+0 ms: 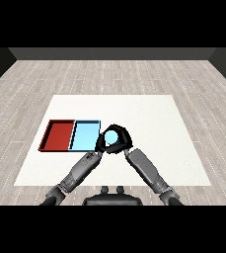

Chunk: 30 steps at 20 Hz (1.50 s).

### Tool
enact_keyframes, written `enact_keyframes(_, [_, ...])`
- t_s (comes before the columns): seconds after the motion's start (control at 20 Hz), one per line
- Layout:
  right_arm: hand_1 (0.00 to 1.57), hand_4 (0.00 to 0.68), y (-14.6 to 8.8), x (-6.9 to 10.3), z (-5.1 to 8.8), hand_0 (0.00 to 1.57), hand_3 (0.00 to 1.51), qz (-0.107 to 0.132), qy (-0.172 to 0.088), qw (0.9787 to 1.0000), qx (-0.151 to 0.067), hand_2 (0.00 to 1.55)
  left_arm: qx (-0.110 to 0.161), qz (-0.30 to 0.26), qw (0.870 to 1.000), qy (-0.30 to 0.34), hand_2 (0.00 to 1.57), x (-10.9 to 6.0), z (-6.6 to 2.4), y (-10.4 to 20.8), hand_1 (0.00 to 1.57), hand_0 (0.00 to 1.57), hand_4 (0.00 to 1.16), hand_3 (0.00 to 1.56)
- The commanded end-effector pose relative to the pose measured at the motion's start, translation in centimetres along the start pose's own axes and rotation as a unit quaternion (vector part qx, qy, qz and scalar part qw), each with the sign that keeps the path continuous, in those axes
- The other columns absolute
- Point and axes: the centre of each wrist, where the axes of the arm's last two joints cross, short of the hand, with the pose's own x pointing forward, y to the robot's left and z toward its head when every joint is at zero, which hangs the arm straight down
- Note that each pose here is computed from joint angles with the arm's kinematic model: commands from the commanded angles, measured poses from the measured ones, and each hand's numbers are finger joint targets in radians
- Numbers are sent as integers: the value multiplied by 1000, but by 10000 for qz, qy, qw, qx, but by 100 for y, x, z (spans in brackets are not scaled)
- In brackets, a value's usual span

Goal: Pick the blue can and put it in the blue box

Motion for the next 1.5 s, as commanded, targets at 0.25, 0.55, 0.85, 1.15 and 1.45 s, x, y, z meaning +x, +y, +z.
enact_keyframes(0.25, [0,0,43,50,-13,0,0,-48,307,9995,-58,0,504,204,9951,-821,1552,39,-94,-42,1571,1571,1044,1468])
enact_keyframes(0.55, [0,0,76,104,0,0,0,149,193,9996,-151,0,505,402,9937,-917,1550,-44,-107,53,1571,1571,1112,1461])
enact_keyframes(0.85, [0,0,-175,180,-63,0,0,-103,34,9982,-590,0,594,-178,9919,-1105,1571,-151,-63,29,1571,1571,1143,1477])
enact_keyframes(1.15, [0,0,-614,338,248,0,0,-435,-324,9981,-285,0,757,-218,9911,-1072,1571,-122,-235,380,1571,1571,1139,1479])
enact_keyframes(1.45, [0,0,-944,608,479,0,0,-347,-692,9946,-688,0,1228,-780,9837,-1058,1568,-50,-292,604,1571,1571,1138,1468])
